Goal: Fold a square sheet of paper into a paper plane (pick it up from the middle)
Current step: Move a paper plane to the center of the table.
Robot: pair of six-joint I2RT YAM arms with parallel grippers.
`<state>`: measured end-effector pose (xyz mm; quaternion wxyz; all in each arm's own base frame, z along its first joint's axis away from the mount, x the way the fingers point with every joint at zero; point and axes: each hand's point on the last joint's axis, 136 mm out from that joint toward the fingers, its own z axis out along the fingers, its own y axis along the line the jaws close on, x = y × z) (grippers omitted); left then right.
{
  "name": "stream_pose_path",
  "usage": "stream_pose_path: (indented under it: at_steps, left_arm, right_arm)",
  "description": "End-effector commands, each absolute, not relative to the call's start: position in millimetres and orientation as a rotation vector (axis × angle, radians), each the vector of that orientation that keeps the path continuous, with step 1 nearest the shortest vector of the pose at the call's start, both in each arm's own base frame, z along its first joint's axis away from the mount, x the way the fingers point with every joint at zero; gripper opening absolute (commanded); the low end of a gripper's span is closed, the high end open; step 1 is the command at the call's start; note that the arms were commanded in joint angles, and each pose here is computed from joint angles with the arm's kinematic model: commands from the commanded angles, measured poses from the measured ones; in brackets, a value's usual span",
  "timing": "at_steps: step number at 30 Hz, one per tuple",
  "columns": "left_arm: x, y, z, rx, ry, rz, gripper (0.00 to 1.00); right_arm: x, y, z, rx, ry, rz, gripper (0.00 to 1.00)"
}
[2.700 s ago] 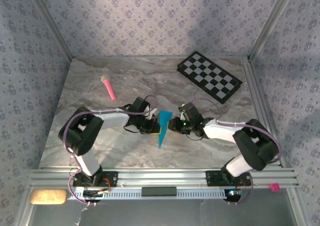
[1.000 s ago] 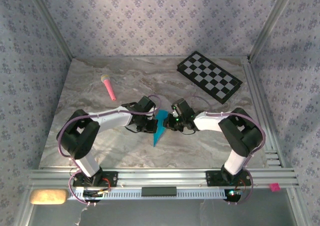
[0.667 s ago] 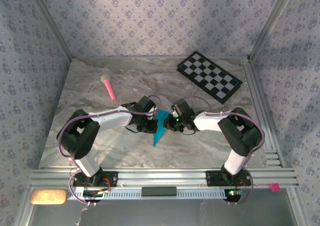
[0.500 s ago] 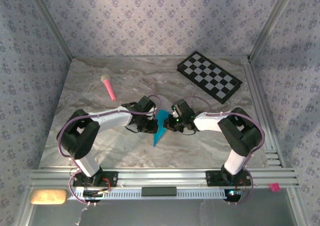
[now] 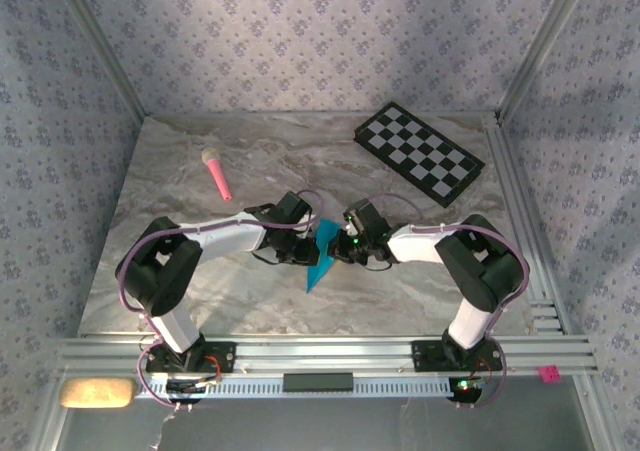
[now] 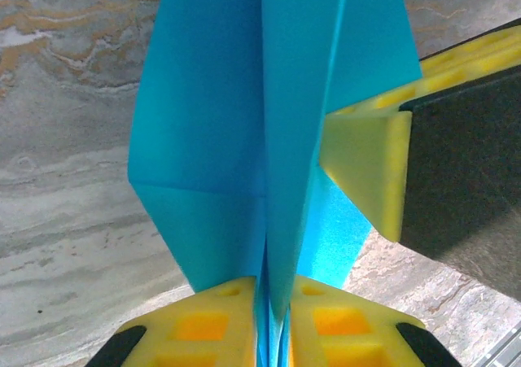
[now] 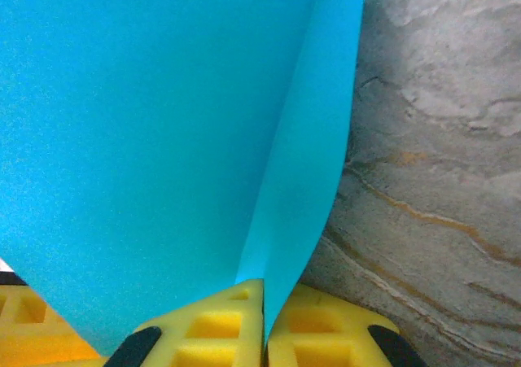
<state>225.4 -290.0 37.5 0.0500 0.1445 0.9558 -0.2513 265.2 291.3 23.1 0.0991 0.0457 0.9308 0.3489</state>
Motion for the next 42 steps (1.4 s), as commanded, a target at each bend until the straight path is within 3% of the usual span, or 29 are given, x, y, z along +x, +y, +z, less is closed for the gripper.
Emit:
stream_pose_path:
  at_steps: [1,31,39,42]
  left_arm:
    - [222,-294,35,0.448,2.926,-0.790,0.18]
    - [226,-307,26,0.457,2.933,-0.783,0.17]
    - [225,-306,23,0.456,2.944,-0.760,0.10]
    - [229,-302,27,0.444,2.927,-0.717,0.07]
  right_arm:
    - [262,287,18,0.152,2.771,1.030,0.09]
    - [262,290,19,0.150,2.766,1.061,0.09]
    - [262,288,19,0.152,2.764,1.058,0.10]
    - [263,287,23,0.147,2.751,1.057,0.15]
